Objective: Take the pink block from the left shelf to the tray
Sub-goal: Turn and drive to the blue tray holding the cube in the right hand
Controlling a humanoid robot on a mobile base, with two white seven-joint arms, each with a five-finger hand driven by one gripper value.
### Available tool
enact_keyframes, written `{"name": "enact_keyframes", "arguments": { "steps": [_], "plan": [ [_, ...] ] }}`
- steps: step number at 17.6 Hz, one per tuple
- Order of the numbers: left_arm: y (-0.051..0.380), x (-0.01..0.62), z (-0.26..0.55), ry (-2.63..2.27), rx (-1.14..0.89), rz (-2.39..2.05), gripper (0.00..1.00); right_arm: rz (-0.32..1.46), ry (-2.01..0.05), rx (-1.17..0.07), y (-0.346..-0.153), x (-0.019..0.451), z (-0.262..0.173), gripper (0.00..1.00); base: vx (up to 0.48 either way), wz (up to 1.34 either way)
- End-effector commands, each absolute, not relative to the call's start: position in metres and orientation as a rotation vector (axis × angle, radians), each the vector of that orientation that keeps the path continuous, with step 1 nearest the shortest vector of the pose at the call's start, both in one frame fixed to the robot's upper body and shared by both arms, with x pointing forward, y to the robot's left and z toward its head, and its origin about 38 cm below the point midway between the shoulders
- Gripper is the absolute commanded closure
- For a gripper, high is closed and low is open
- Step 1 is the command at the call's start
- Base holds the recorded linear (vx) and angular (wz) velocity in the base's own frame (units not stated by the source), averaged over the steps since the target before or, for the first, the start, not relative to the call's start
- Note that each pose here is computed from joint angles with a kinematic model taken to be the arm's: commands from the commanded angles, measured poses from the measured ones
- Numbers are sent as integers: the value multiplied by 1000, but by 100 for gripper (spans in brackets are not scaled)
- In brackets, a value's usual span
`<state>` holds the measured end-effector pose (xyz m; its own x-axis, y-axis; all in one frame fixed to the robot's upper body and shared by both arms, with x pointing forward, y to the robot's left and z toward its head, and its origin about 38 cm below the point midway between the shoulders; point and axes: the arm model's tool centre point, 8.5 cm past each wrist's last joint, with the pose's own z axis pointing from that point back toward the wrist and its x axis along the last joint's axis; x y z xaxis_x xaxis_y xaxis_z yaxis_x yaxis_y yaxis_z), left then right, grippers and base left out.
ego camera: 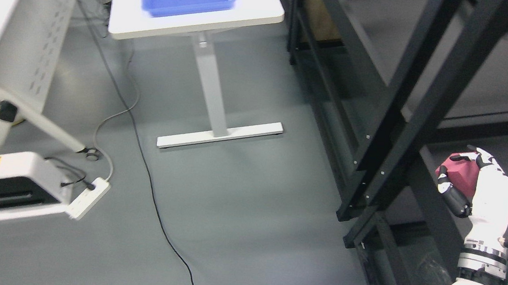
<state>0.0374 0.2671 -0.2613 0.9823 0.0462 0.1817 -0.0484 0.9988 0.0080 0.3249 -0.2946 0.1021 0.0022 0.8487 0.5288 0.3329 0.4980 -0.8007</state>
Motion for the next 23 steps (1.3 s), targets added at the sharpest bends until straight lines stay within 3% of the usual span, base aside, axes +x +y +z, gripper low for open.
{"name": "enact_keyframes", "arguments": {
  "steps": [1,13,23],
  "plan": [
    [278,31,-261,-174,31,45,0,576,-1576,-1067,-301,325,105,98,-179,1026],
    [278,31,-261,-174,31,45,0,569,-1577,-1063,-302,325,105,98,-116,657],
    [278,31,-261,-174,31,45,0,568,-1577,-1064,-302,325,105,98,71,175]
  ]
}}
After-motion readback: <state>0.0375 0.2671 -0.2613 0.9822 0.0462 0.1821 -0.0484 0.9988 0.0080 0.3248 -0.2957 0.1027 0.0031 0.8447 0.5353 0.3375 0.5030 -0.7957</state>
